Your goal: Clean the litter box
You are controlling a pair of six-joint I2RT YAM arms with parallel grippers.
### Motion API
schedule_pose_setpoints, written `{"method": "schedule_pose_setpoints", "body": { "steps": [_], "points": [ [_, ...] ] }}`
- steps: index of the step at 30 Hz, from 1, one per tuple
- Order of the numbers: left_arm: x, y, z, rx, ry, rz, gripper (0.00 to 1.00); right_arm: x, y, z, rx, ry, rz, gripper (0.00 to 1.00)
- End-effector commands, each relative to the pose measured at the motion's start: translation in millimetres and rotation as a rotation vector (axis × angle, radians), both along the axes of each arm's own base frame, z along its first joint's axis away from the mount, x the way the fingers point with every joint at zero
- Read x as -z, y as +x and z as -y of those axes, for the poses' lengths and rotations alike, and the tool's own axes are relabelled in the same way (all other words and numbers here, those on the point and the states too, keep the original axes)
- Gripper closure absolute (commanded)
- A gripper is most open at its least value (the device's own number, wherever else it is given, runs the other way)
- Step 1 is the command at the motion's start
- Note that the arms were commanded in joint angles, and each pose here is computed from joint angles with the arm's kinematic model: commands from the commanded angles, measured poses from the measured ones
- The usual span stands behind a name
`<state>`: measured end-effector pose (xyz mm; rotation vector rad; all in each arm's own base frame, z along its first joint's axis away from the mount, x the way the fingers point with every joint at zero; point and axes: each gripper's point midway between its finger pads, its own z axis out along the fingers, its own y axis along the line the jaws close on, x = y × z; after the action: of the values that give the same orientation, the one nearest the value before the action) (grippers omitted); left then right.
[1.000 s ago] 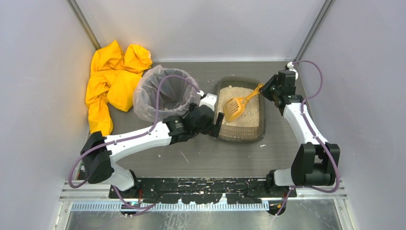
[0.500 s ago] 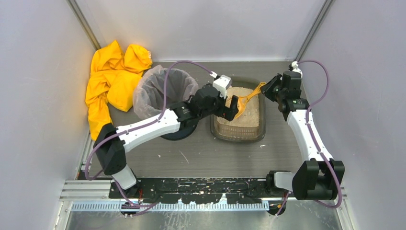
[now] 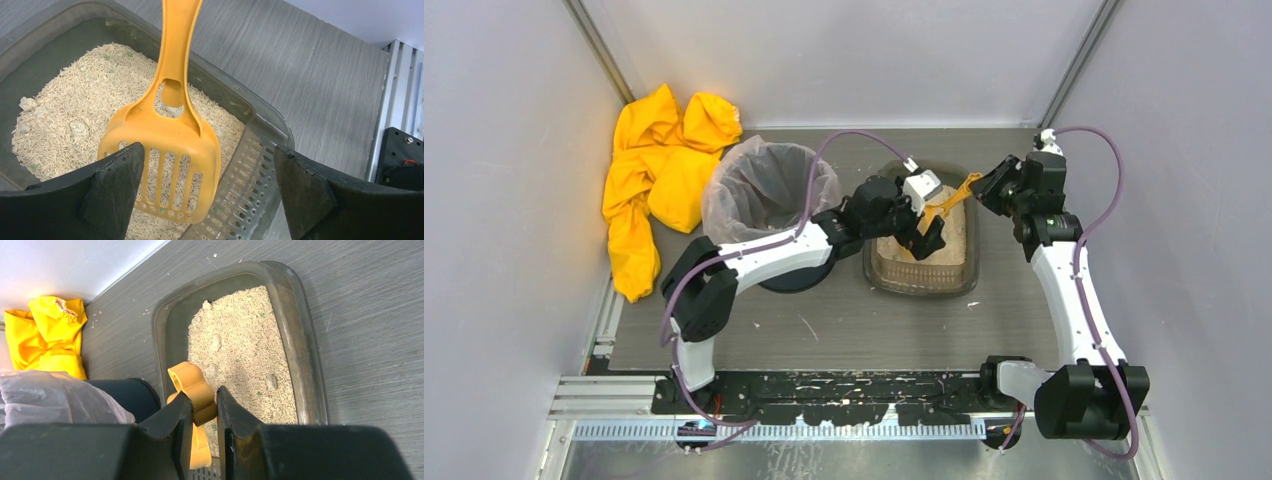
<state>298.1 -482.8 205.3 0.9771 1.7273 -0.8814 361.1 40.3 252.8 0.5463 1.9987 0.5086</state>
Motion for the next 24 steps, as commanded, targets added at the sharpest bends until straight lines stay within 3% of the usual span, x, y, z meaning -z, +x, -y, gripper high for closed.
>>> {"method": "schedule_pose_setpoints", "body": {
  "steps": [1, 12, 18, 19, 21, 24],
  "points": [
    [-49.7, 7.3, 23.2, 0.053, -0.119, 0.111, 0.00, -37.4, -4.9, -14.9, -0.060, 0.049, 0.093, 0.99],
    [-68.1, 27.3, 16.0, -0.018, -0.063, 0.209, 0.00, -33.3, -10.0, -13.9, -0.059, 0.040, 0.075, 0.99],
    [-47.8, 29.5, 32.7, 0.036, -0.033, 0.192, 0.02, -47.6, -18.2, -19.7, -0.086, 0.059, 0.099, 0.99],
    [-44.8, 30.7, 34.5, 0.035, -0.035, 0.186, 0.14, -50.3, -20.6, -20.3, -0.090, 0.059, 0.104, 0.99],
    [-41.4, 33.5, 35.6, 0.019, -0.042, 0.180, 0.52, -55.5, -24.9, -20.2, -0.091, 0.055, 0.116, 0.99],
    [-37.8, 34.2, 32.7, 0.008, -0.035, 0.178, 0.84, -58.5, -28.1, -18.7, -0.088, 0.045, 0.120, 0.99]
  ]
}}
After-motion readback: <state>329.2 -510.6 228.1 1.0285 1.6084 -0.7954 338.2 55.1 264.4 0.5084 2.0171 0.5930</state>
